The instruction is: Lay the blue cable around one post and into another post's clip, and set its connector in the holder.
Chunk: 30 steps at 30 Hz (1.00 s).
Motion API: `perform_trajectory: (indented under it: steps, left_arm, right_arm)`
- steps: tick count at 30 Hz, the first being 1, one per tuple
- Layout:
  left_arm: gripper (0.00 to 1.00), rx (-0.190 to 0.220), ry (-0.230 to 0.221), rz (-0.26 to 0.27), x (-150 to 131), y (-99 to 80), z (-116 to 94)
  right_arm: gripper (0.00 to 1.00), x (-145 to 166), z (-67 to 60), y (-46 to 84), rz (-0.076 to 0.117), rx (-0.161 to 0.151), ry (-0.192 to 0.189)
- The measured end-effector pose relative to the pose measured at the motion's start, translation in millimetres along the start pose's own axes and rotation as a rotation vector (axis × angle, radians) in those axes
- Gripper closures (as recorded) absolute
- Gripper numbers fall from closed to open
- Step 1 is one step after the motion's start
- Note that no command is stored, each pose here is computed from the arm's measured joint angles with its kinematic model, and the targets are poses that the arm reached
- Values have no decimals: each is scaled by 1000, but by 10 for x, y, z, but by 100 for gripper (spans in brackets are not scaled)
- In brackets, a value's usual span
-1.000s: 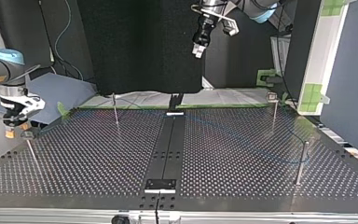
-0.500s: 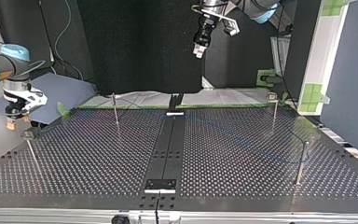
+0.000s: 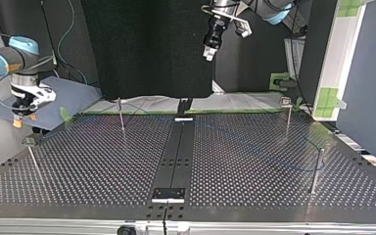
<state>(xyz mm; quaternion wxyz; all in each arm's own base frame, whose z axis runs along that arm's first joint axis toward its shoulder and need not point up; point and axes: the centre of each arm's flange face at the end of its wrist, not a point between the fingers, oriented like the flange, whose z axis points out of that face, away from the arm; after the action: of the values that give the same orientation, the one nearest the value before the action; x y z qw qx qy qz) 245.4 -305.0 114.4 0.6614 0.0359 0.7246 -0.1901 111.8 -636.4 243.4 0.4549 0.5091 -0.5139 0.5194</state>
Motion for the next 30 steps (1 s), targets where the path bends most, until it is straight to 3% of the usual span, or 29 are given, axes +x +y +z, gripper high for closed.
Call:
perform_trajectory:
  steps: [4,8,15,21,30]
  left_arm:
    - [2,0,1,3,2,1,-2]
    - [2,1,2,4,3,0,-3]
    - [2,0,4,4,3,2,-6]
    - [2,-1,8,6,9,6,-13]
    - [2,-2,5,6,5,9,-6]
  right_arm:
    - [2,-107,-69,-104,-5,19,-3]
    - [2,-252,-181,-281,-24,34,-21]
    - [2,-501,-418,-626,-92,39,-65]
    - [2,-551,-517,-887,-144,40,-67]
    - [2,-581,-652,-1261,-207,43,-60]
